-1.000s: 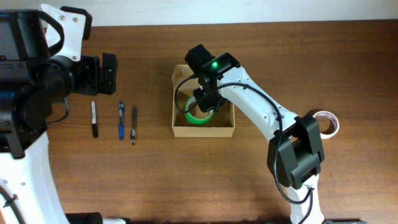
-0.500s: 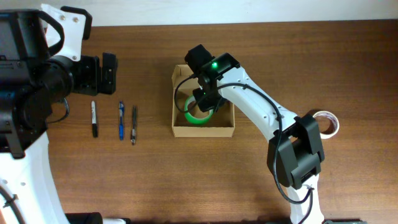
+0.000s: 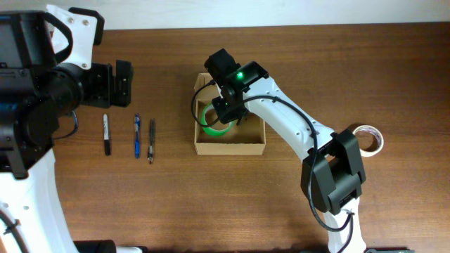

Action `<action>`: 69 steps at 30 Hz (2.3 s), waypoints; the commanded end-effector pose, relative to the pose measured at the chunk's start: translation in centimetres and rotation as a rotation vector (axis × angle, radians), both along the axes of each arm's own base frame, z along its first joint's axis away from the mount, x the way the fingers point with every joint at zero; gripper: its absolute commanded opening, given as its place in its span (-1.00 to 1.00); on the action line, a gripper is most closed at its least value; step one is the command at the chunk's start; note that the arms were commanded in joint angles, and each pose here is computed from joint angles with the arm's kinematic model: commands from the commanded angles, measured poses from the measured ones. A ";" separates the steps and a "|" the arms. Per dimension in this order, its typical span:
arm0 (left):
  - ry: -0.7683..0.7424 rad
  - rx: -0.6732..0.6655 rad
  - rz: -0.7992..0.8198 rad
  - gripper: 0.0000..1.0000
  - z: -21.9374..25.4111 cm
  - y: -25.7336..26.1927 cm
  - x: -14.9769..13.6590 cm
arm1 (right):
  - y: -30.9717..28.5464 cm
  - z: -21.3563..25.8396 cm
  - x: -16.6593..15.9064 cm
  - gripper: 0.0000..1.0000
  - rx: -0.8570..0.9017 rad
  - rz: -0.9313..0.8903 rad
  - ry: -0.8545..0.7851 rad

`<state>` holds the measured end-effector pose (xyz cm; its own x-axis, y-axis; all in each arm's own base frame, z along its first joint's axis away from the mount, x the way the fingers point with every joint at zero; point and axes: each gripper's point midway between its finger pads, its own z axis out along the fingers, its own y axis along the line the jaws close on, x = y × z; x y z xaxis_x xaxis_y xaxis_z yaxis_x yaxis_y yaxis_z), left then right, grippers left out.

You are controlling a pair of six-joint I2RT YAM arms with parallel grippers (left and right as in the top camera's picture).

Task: Pack container
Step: 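Carry the green tape roll left and lower it into the box, then release the green tape and move the right gripper to the white tape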

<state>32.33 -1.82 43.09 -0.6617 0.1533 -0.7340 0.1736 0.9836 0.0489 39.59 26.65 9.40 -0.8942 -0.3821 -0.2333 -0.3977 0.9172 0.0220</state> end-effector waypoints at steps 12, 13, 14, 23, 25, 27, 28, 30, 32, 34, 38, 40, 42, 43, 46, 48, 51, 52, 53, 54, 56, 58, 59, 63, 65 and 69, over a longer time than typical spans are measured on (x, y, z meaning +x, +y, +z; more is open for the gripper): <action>-0.017 -0.004 0.009 0.98 0.6 0.0 -0.5 | 0.3 -0.2 -0.5 0.03 0.002 0.014 0.014; -0.017 -0.004 0.009 0.98 0.6 0.0 -0.5 | 0.3 0.4 -0.3 -0.01 0.001 0.012 0.003; -0.018 -0.004 0.009 0.99 0.6 0.0 -0.5 | 0.1 1.3 -0.1 -0.03 -0.006 0.004 -0.014; -0.017 -0.004 0.009 0.99 0.6 0.0 -0.5 | -5.9 20.2 2.6 0.64 -0.070 -0.142 -0.416; -0.017 -0.004 0.009 0.99 0.6 0.0 -0.5 | -9.9 22.3 2.6 0.88 -0.121 -0.221 -0.437; -0.018 0.001 0.004 0.99 0.6 0.0 -0.5 | -15.1 22.7 2.3 0.98 -0.172 -0.344 -0.396; -0.018 0.005 0.001 0.99 0.6 0.0 -0.5 | -17.6 22.4 2.1 0.98 -0.193 -0.410 -0.363; -0.022 0.004 0.001 0.99 0.7 0.0 -0.5 | -22.7 21.5 2.1 0.98 -0.205 -0.531 -0.294; -0.025 0.007 -0.001 0.99 0.8 0.0 -0.4 | -26.2 20.8 2.3 0.98 -0.149 -0.620 -0.242; -0.026 0.007 -0.001 0.99 0.8 0.0 -0.4 | -30.1 20.0 2.1 0.98 -0.099 -0.721 -0.194; -0.027 0.009 -0.003 0.99 0.8 0.0 -0.4 | -38.5 17.1 -0.2 0.99 -0.079 -0.934 -0.069; -0.026 0.013 -0.006 0.98 0.7 0.0 -0.3 | -41.1 14.2 -2.2 0.98 -0.058 -1.014 0.053; -0.022 0.016 -0.009 0.99 0.6 0.0 -0.2 | -41.9 10.6 -4.5 0.91 -0.027 -1.064 0.208; -0.021 0.020 -0.013 0.99 0.6 0.0 -0.2 | -41.9 9.1 -5.7 0.91 -0.020 -1.078 0.282; -0.007 0.024 -0.016 0.99 0.1 0.0 0.2 | -41.0 4.9 -9.1 0.93 -0.059 -1.078 0.477; 0.003 0.027 -0.019 0.98 -0.2 0.0 0.5 | -40.6 3.1 -10.4 0.93 -0.102 -1.069 0.542; 0.029 0.035 -0.027 0.99 -0.9 0.0 1.0 | -39.6 0.8 -11.1 0.94 -0.122 -1.045 0.584; 0.038 0.037 -0.027 0.98 -1.1 0.0 1.1 | -39.3 0.3 -11.3 0.94 -0.126 -1.037 0.591; 0.048 0.041 -0.032 0.99 -1.4 0.0 1.2 | -39.1 -0.3 -11.3 0.94 -0.129 -1.029 0.591; 0.055 0.044 -0.031 0.99 -1.6 0.0 1.4 | -39.0 -0.7 -11.1 0.94 -0.131 -1.024 0.585; 0.070 0.046 -0.033 0.99 -2.1 0.0 1.6 | -39.2 -1.5 -10.7 0.94 -0.154 -1.016 0.549; 0.084 0.050 -0.039 0.99 -2.5 0.0 1.8 | -39.7 -2.2 -9.9 0.94 -0.162 -1.018 0.503; 0.093 0.052 -0.041 0.99 -2.7 0.0 1.8 | -40.2 -2.6 -9.3 0.94 -0.173 -1.018 0.469; 0.127 0.055 -0.045 0.99 -3.5 0.0 2.1 | -41.5 -3.7 -7.0 0.96 -0.166 -0.990 0.350; 0.136 0.055 -0.046 0.99 -3.8 0.0 2.3 | -42.0 -3.8 -6.0 0.96 -0.161 -0.985 0.305; 0.143 0.056 -0.046 0.99 -4.0 0.0 2.5 | -43.0 -4.0 -4.7 0.96 -0.157 -0.954 0.243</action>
